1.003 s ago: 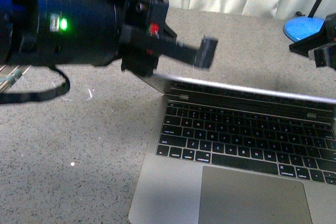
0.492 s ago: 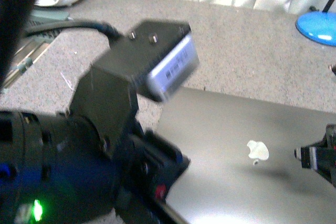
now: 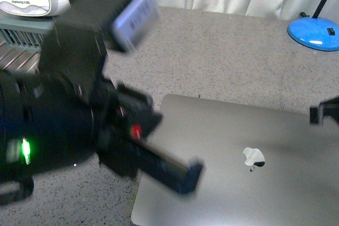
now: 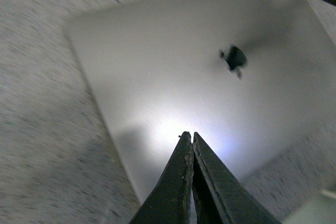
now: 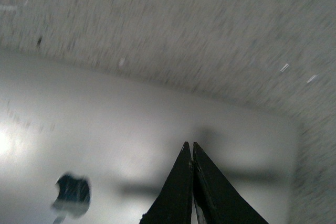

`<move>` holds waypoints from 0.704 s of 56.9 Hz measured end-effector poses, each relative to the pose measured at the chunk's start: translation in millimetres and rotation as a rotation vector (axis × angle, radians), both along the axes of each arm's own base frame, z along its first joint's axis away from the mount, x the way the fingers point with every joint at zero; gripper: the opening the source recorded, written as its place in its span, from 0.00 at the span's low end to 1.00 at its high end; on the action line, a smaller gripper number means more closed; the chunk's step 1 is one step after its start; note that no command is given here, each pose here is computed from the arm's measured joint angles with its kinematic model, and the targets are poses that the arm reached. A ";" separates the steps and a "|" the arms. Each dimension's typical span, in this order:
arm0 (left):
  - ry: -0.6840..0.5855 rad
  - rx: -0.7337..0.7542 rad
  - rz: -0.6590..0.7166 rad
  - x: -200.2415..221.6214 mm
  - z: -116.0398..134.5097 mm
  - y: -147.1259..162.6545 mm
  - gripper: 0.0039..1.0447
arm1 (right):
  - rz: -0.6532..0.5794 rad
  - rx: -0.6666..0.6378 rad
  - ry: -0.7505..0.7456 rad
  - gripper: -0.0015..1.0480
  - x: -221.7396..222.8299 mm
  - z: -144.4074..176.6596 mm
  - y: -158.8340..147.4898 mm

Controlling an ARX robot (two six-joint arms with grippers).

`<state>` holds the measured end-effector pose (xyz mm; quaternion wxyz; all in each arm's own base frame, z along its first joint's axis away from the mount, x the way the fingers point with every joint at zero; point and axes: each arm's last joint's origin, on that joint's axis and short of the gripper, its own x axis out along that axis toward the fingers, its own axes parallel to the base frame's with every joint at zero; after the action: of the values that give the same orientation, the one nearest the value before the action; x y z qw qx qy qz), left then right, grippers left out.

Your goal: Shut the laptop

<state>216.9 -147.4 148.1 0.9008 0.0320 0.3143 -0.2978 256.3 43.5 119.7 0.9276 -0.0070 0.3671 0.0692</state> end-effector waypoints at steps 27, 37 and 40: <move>-0.303 -0.176 0.488 33.5 67.8 99.3 0.04 | -0.165 -0.022 -0.418 0.01 -20.1 78.2 -32.9; -0.581 -0.117 0.624 -23.5 51.6 137.3 0.04 | -0.141 0.020 -0.727 0.01 -75.6 68.7 -42.3; -0.585 -0.092 0.633 -46.8 38.7 144.6 0.04 | -0.148 0.018 -0.756 0.01 -93.0 56.9 -43.4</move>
<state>170.1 -2.8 186.8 0.9994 -0.0232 0.0264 0.0008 163.3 0.1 176.5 1.0000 0.0028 -0.0018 -0.0023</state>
